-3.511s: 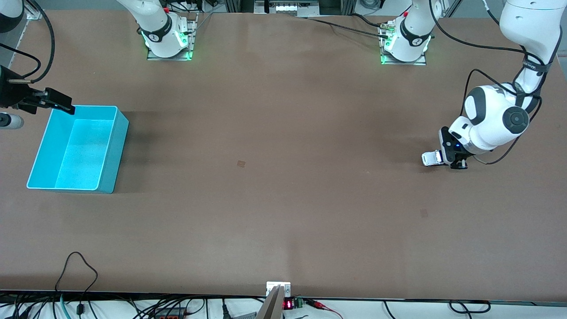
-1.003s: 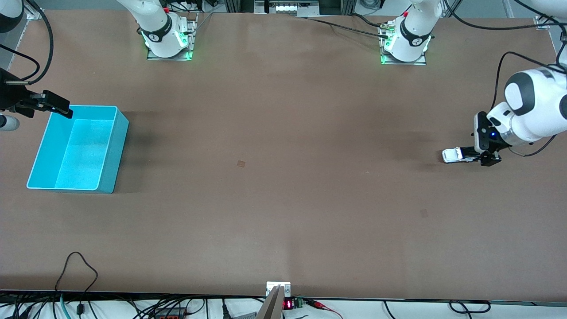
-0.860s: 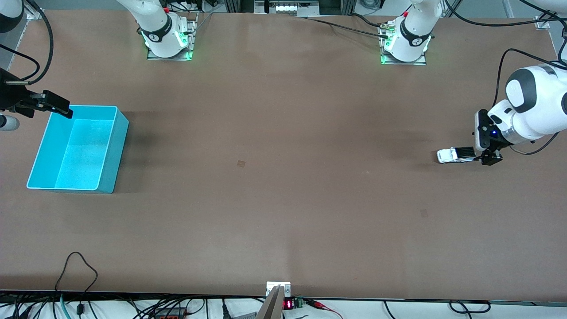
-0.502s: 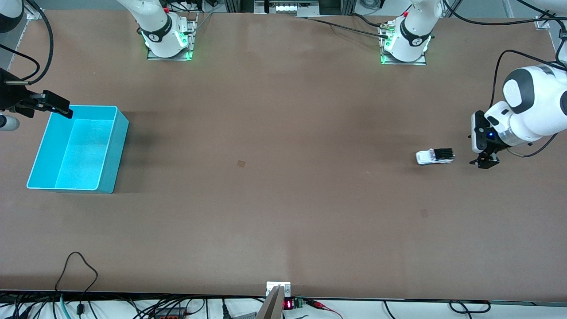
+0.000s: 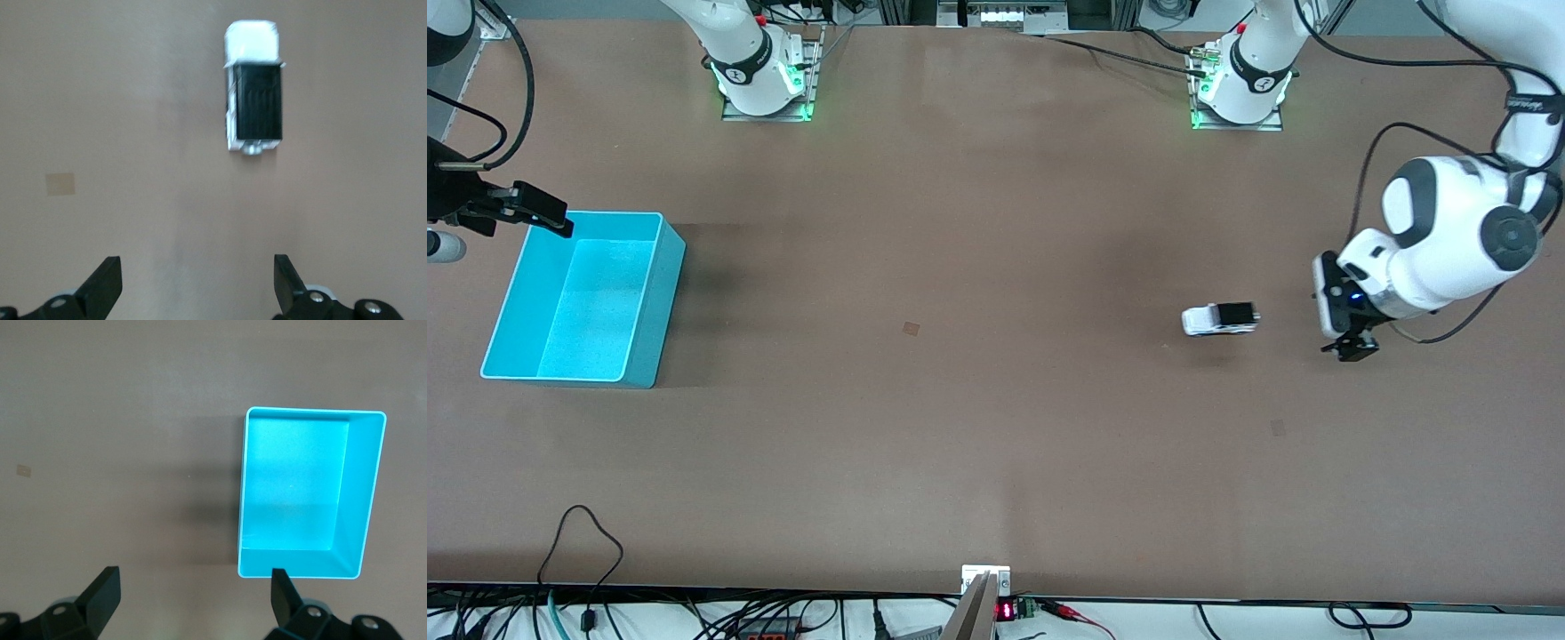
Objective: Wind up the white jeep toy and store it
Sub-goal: 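Raise and withdraw the left gripper as the jeep rolls toward the bin, then reach the right gripper down to the stopped white jeep, then close the right gripper on the jeep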
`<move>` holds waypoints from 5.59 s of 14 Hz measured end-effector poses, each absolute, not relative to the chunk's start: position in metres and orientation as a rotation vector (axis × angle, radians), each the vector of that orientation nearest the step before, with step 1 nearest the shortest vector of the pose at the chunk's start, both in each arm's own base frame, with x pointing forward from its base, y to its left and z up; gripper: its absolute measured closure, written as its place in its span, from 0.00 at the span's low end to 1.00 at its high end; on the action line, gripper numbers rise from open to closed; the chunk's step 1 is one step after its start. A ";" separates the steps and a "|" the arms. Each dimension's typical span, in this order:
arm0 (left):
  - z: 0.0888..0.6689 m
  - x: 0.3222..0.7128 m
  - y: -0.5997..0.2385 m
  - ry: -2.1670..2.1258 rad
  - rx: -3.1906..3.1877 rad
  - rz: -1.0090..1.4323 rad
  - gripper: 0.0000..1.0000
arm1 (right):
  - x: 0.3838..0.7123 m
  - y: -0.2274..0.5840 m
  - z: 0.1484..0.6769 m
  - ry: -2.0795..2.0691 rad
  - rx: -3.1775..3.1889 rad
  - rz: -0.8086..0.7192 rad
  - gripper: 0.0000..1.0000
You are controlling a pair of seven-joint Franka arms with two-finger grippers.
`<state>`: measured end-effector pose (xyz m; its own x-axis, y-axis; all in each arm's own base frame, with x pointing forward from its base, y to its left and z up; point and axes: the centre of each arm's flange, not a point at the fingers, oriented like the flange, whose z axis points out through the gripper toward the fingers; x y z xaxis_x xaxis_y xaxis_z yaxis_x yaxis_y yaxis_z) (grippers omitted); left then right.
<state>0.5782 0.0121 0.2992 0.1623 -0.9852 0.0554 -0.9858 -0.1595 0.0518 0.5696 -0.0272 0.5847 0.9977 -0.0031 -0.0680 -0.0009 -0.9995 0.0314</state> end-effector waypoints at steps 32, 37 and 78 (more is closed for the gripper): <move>0.551 0.600 0.045 0.167 3.102 0.118 0.00 | 0.581 -0.025 0.557 0.003 3.104 -0.181 0.00; 0.571 0.595 0.052 0.185 3.102 0.083 0.00 | 0.595 -0.012 0.515 0.096 3.099 -0.292 0.00; 0.581 0.591 0.012 0.150 3.089 0.003 0.00 | 0.592 0.083 0.194 2.316 2.058 0.107 0.13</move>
<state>0.5907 0.0122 0.5814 0.9953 0.0971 -0.0004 0.0970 -0.9941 0.0488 0.5923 0.0829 0.1939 -0.1179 0.9929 0.0151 0.9901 0.1164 0.0789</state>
